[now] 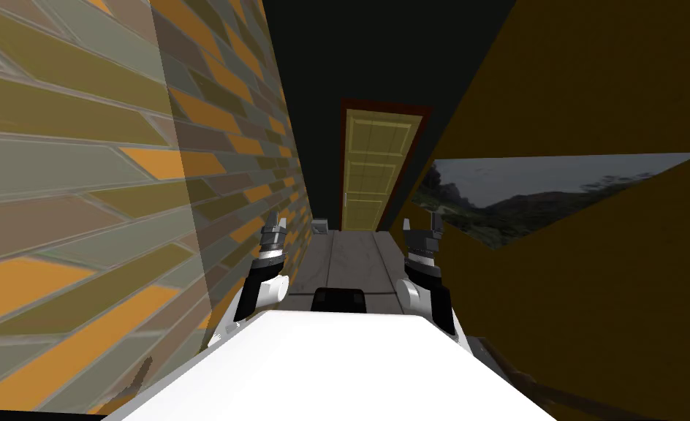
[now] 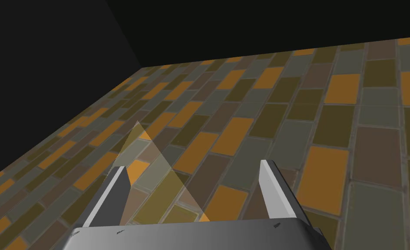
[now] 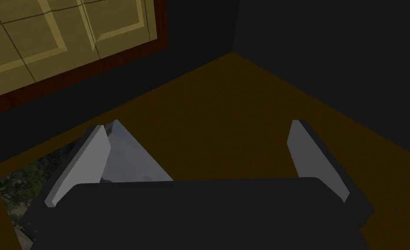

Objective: Pull the door open

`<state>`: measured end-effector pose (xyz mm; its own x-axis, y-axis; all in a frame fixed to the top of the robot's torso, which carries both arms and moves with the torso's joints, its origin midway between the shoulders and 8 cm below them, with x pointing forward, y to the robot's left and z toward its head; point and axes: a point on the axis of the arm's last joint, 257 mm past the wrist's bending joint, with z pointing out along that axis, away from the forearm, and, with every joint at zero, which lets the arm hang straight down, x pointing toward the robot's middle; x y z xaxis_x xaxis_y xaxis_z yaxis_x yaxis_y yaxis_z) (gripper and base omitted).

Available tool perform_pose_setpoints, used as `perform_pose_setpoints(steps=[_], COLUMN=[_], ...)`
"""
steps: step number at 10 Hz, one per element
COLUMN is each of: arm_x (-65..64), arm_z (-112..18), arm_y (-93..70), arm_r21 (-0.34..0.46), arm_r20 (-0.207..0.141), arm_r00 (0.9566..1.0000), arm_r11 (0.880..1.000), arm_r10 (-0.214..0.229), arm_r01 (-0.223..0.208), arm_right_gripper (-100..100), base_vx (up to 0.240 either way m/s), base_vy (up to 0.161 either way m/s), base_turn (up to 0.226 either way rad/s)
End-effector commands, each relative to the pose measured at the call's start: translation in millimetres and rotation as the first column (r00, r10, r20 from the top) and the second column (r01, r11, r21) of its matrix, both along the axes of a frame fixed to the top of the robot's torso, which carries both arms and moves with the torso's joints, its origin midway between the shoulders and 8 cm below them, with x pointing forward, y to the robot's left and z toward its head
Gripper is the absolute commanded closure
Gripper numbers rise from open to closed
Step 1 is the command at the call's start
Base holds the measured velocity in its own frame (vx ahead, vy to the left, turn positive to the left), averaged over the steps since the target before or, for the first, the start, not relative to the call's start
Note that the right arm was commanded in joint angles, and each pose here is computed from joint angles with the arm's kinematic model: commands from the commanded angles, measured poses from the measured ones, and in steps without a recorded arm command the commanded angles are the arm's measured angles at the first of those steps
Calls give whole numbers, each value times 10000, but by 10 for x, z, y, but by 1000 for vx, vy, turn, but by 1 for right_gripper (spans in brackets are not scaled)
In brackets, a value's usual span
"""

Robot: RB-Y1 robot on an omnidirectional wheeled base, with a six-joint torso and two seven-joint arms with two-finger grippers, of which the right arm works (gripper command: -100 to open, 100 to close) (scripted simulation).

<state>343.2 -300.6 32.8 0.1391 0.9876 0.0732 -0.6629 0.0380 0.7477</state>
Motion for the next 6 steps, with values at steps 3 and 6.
perform_pose_setpoints(steps=[3,6], arm_x=[118,213], arm_z=[-217,-409], arm_y=[-86,-174], arm_r21=[591,1157], arm_r20=[-203,-349], arm_r00=[9990,9968], arm_r11=[9975,9910], arm_r10=[405,719], arm_r01=[-392,-675], arm_right_gripper=[-100,-100], base_vx=[84,103], base_vy=[7,0], base_turn=[146,136])
